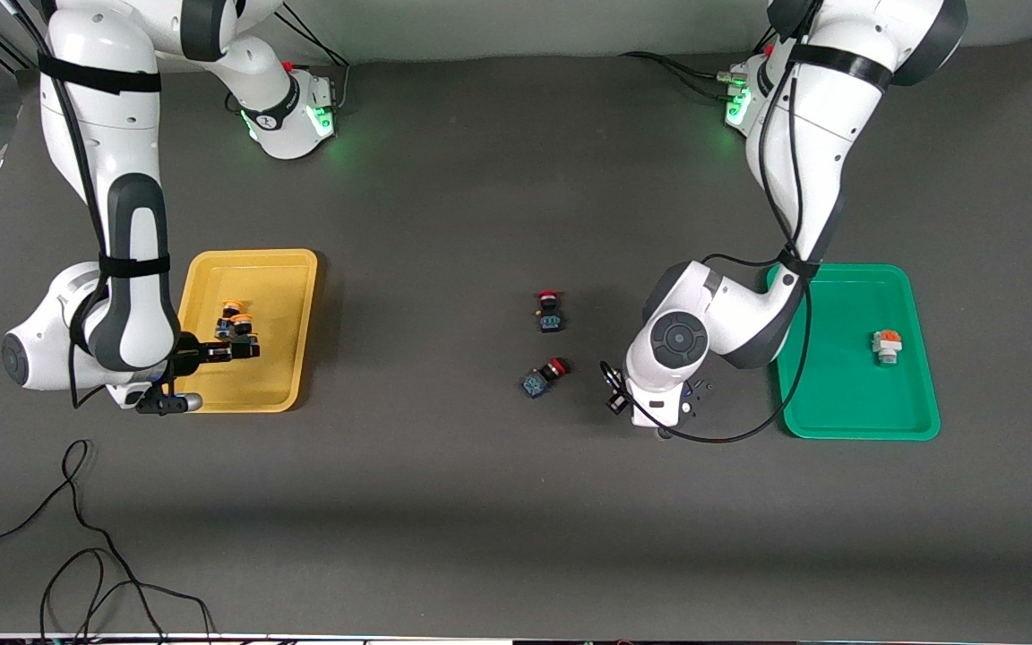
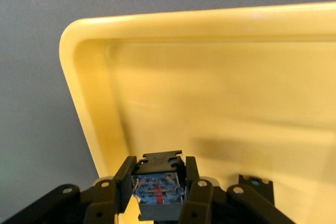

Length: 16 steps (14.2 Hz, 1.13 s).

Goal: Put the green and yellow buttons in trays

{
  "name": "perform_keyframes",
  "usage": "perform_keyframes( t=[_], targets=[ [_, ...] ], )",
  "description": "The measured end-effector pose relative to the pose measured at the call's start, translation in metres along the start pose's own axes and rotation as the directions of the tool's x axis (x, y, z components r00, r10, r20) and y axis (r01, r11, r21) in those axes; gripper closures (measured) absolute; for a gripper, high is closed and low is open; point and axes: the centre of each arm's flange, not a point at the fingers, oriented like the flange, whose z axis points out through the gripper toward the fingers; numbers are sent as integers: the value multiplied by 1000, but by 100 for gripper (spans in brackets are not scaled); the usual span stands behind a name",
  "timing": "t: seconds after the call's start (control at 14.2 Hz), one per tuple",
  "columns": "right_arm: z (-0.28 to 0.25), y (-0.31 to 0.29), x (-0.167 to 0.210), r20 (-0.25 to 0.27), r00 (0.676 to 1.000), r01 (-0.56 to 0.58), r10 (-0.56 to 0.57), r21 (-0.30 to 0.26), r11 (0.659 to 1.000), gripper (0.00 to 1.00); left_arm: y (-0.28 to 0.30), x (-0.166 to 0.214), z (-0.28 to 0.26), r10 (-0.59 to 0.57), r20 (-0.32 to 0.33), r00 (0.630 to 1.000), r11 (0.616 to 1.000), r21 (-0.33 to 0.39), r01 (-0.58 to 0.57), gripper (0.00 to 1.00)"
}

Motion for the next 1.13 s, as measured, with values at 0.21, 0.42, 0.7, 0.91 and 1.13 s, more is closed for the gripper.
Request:
perform_keyframes(
  t=[0.21,0.42,0.7,0.91,1.13],
  targets=[
    [13,3,-2,-16,1000,-10,10,-15,1000,52,8,-2,-12,1,-7,1000,1000,-19,-1,59],
    [15,4,-1,-17,1000,-12,11,-19,1000,24,15,9,-54,1,-10,1000,1000,17,-1,59],
    [-2,-8,10,-40,999,28,-30,-48,998,0,-8,39,-150,204,47,978,975,76,-207,59],
    [-34,-32,24,-38,997,67,-71,-91,994,0,-45,63,-195,371,113,922,917,115,-383,59],
    [-61,-74,31,-22,997,66,-69,-114,991,0,-104,108,-205,486,161,859,855,114,-505,59]
  ],
)
